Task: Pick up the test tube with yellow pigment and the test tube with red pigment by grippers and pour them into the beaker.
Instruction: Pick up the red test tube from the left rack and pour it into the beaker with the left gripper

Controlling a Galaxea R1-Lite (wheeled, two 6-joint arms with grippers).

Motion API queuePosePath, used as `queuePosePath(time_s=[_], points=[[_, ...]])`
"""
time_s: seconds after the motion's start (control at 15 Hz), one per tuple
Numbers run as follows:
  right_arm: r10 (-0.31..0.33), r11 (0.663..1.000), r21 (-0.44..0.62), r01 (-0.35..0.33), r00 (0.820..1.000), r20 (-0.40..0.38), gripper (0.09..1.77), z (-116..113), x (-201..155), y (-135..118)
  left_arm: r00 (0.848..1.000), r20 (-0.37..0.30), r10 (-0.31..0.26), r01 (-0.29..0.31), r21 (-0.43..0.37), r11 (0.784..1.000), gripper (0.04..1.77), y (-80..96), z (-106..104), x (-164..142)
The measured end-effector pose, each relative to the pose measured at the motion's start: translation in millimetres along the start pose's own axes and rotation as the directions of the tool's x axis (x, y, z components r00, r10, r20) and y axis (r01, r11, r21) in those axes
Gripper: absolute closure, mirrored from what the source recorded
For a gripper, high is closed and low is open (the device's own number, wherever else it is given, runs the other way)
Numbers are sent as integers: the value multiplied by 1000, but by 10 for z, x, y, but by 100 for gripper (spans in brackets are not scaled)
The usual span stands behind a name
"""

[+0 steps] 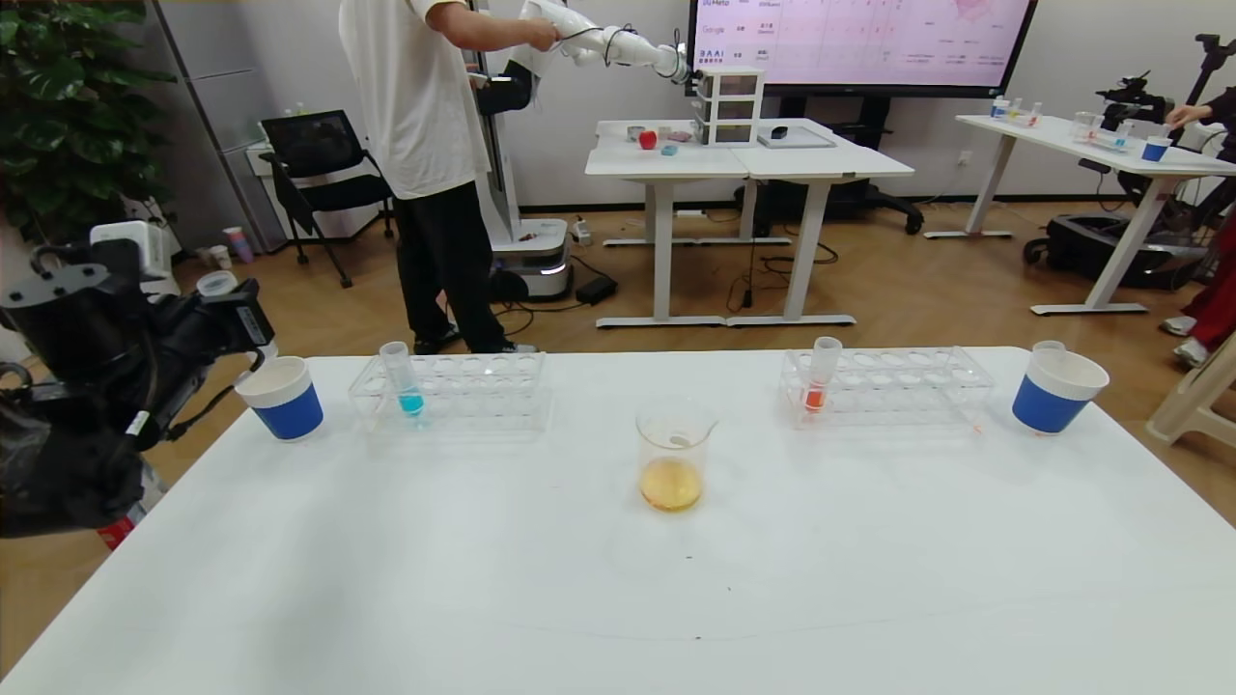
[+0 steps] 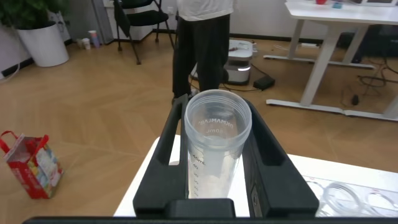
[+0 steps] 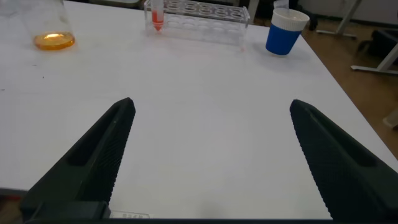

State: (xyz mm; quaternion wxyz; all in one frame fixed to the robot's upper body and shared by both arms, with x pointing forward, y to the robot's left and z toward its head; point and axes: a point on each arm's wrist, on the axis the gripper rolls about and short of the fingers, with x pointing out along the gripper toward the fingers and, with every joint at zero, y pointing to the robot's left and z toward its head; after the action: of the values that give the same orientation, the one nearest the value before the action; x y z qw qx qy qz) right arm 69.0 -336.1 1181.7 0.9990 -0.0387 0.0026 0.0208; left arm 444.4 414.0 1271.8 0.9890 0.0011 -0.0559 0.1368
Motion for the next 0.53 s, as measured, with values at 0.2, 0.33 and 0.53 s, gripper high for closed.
queuePosePath(time_s=[0.2,0.33,0.53], points=[[0,1000,0,0,1000,0,12,0,0,0,999,-4,37,-37,2,999,130,106,-101,152],[-1,1000,0,1,1000,0,12,0,0,0,999,-15,43,-42,1,999,130,120,-199,237],[0,1000,0,0,1000,0,12,0,0,0,998,-37,43,-43,-14,999,130,118,-387,340]])
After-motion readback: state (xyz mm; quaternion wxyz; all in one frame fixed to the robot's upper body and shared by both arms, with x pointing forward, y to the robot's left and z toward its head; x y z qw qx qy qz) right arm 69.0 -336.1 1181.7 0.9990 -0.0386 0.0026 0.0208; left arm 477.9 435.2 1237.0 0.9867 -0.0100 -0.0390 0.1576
